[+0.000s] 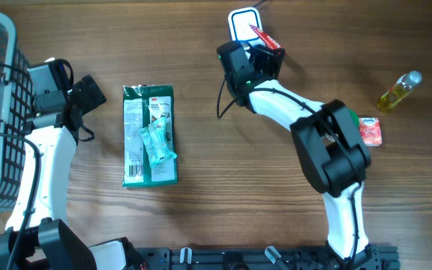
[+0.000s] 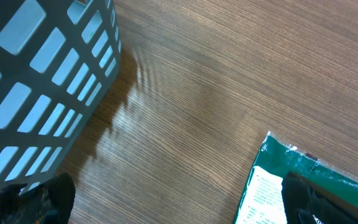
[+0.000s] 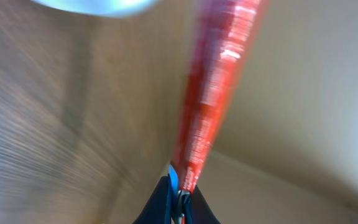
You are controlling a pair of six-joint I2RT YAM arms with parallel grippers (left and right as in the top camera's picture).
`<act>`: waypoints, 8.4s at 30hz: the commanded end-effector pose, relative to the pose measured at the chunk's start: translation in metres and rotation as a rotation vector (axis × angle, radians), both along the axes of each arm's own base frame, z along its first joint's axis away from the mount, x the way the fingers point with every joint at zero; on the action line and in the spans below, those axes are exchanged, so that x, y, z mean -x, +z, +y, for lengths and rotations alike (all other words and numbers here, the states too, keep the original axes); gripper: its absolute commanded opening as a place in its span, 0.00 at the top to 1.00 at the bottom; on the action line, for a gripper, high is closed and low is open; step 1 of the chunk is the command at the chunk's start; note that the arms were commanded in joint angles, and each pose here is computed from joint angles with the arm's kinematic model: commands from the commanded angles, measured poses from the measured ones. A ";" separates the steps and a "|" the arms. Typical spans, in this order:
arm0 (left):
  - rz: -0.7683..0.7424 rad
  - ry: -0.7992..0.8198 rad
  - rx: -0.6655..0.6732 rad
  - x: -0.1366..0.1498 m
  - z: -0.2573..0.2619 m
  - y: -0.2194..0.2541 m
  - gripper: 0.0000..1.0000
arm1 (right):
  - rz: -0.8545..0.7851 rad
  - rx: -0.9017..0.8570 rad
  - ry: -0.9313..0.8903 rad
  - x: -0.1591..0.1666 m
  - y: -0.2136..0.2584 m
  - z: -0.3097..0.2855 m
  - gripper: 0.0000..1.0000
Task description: Scan the item barcode
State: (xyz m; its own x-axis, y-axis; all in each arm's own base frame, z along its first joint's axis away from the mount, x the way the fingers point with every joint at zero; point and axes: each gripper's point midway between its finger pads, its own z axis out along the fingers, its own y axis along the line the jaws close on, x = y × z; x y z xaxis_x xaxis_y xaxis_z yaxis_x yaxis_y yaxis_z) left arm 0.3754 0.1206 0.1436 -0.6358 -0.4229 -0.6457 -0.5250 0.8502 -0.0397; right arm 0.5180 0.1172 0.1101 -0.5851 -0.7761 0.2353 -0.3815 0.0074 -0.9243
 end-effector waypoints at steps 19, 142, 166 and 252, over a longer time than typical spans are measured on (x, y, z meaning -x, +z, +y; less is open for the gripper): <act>-0.021 -0.006 -0.012 -0.002 0.002 0.009 0.00 | 0.249 -1.103 -0.755 0.230 -0.046 -0.032 0.96; -0.021 -0.006 -0.012 -0.002 0.002 0.009 0.00 | 0.584 -1.838 0.070 0.226 -0.082 0.299 0.95; -0.021 -0.006 -0.012 -0.002 0.002 0.009 0.00 | 0.445 -1.863 -0.527 0.210 -0.061 0.153 0.22; -0.021 -0.006 -0.012 -0.002 0.002 0.009 0.00 | 0.565 -1.671 -0.712 0.229 -0.124 0.149 0.76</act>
